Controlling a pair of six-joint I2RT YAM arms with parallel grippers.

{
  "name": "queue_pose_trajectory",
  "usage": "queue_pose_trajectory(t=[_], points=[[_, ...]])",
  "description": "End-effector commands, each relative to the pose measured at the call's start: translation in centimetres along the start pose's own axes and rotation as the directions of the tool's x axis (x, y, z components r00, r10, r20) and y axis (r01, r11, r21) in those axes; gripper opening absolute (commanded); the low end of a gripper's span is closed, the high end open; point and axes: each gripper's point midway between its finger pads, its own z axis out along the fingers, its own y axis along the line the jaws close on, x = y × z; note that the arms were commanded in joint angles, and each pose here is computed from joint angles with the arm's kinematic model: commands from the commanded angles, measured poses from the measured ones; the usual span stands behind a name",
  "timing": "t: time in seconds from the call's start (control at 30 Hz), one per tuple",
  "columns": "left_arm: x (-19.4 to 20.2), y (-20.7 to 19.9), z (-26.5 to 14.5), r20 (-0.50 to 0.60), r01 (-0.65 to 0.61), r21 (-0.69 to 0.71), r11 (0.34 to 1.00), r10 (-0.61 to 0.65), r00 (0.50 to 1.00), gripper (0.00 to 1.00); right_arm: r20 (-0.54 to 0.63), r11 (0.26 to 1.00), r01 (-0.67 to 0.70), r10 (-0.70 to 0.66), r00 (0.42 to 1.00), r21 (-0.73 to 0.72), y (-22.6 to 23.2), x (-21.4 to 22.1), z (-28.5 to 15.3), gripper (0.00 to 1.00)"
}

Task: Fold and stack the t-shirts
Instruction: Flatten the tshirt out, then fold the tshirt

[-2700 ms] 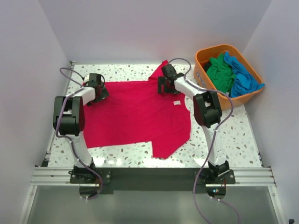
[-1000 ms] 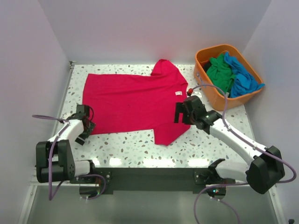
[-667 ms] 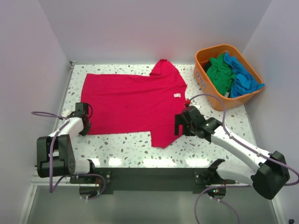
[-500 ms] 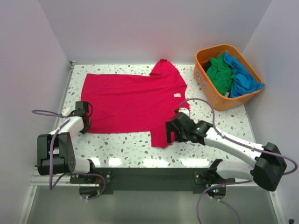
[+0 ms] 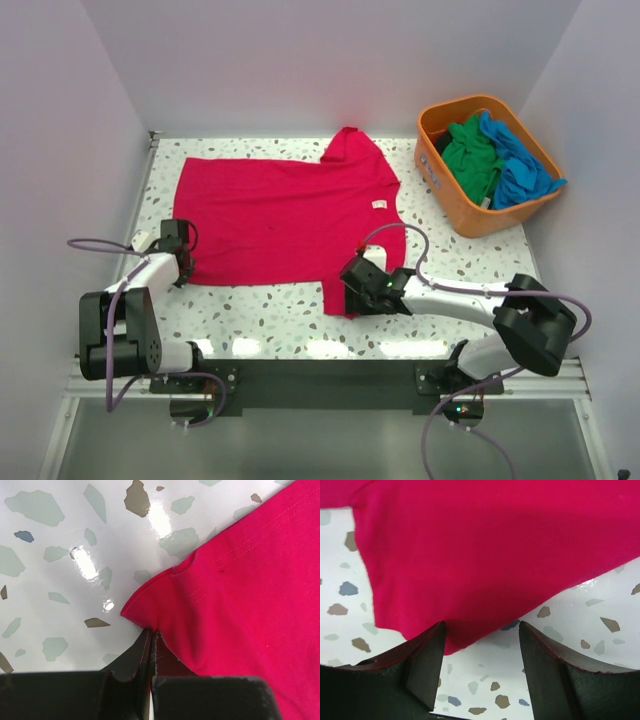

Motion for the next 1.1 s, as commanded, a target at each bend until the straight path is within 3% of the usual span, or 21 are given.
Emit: queue_pose_trajectory(t=[0.0,0.03,0.13,0.17,0.2,0.5,0.7,0.9,1.07], points=[[3.2,2.6,0.4,-0.115,-0.052,-0.06,0.997,0.045,0.992,0.0,0.058,0.996,-0.073,0.07,0.996,0.053,-1.0,-0.4,0.8,0.6],[3.3,2.7,0.4,-0.117,-0.054,-0.064,0.996,0.047,0.992,0.0,0.046,0.995,-0.08,0.077,0.996,0.055,-1.3,0.0,0.7,0.57],[3.2,2.8,0.2,-0.114,-0.064,-0.063,0.996,0.057,0.992,0.0,0.017,0.994,-0.09,0.089,0.996,0.058,-2.1,1.3,0.6,0.33],[3.2,3.0,0.2,-0.115,-0.067,-0.069,0.995,0.059,0.992,0.0,0.019,0.994,-0.098,0.097,0.995,0.051,-2.2,1.3,0.2,0.1],[3.3,3.4,0.0,-0.117,-0.072,-0.078,0.994,0.063,0.991,0.0,0.016,0.993,-0.099,0.098,0.995,0.062,-2.9,1.7,0.2,0.0],[5.6,6.1,-1.5,-0.157,-0.064,-0.04,0.997,0.057,0.986,0.0,-0.036,0.993,-0.116,0.116,0.993,0.0,-4.5,3.5,-4.4,0.0],[6.0,5.7,-2.9,-0.179,-0.041,0.026,0.999,0.045,0.983,0.0,-0.07,0.991,-0.125,0.122,0.99,-0.044,-4.0,3.9,-5.7,0.0],[3.4,3.6,-4.1,-0.132,-0.03,0.068,0.997,0.039,0.991,0.0,0.061,0.998,-0.054,0.054,0.997,0.011,-3.5,-0.7,-6.8,0.0],[1.9,1.7,-4.6,-0.12,-0.021,0.092,0.996,0.032,0.992,0.0,0.07,0.998,-0.03,0.026,0.997,0.054,-3.9,-4.3,-6.2,0.0]])
